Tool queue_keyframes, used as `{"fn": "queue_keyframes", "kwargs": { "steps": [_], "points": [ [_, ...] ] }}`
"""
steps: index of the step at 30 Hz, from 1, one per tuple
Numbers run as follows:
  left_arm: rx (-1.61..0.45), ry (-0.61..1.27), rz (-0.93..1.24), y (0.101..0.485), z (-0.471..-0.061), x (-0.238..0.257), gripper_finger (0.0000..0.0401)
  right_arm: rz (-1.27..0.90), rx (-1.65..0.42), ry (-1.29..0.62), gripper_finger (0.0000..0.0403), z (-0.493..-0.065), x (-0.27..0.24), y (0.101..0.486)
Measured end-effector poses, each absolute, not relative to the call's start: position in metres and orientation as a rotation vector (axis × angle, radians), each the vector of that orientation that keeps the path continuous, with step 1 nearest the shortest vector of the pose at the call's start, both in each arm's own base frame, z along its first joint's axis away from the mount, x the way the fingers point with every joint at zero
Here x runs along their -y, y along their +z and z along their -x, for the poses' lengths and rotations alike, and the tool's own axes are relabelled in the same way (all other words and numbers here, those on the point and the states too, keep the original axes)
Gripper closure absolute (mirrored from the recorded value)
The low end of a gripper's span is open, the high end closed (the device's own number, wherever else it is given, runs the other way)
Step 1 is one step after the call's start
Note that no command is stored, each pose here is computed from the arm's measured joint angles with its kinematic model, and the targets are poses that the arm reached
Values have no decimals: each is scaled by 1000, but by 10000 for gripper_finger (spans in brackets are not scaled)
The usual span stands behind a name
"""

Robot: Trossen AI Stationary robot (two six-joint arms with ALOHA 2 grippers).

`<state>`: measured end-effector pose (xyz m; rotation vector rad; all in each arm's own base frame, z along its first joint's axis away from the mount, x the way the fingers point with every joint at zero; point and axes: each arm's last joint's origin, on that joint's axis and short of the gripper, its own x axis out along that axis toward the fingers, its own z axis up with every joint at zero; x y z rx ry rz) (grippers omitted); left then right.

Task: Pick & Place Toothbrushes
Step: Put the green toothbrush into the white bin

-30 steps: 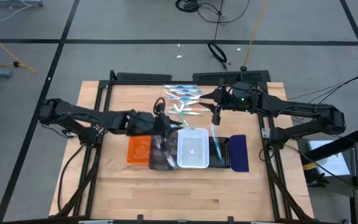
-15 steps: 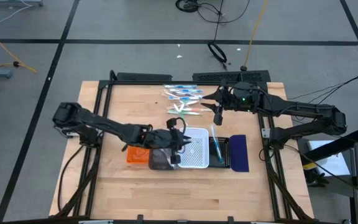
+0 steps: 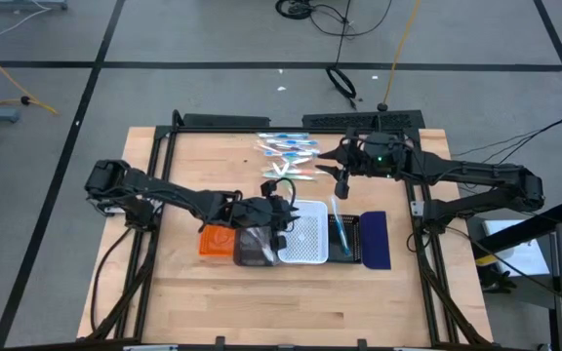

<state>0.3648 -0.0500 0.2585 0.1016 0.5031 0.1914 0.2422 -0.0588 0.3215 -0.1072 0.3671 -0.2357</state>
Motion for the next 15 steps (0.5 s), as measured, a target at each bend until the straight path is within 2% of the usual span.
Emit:
{"fn": "queue_keyframes", "kwargs": {
  "steps": [8,15],
  "points": [
    [-509,185,-101,258,-365,50,263,129,-360,-233,287,-242,59,322],
    [-511,191,-119,258,-365,49,257,131,-361,-232,287,-242,59,322]
  ]
}}
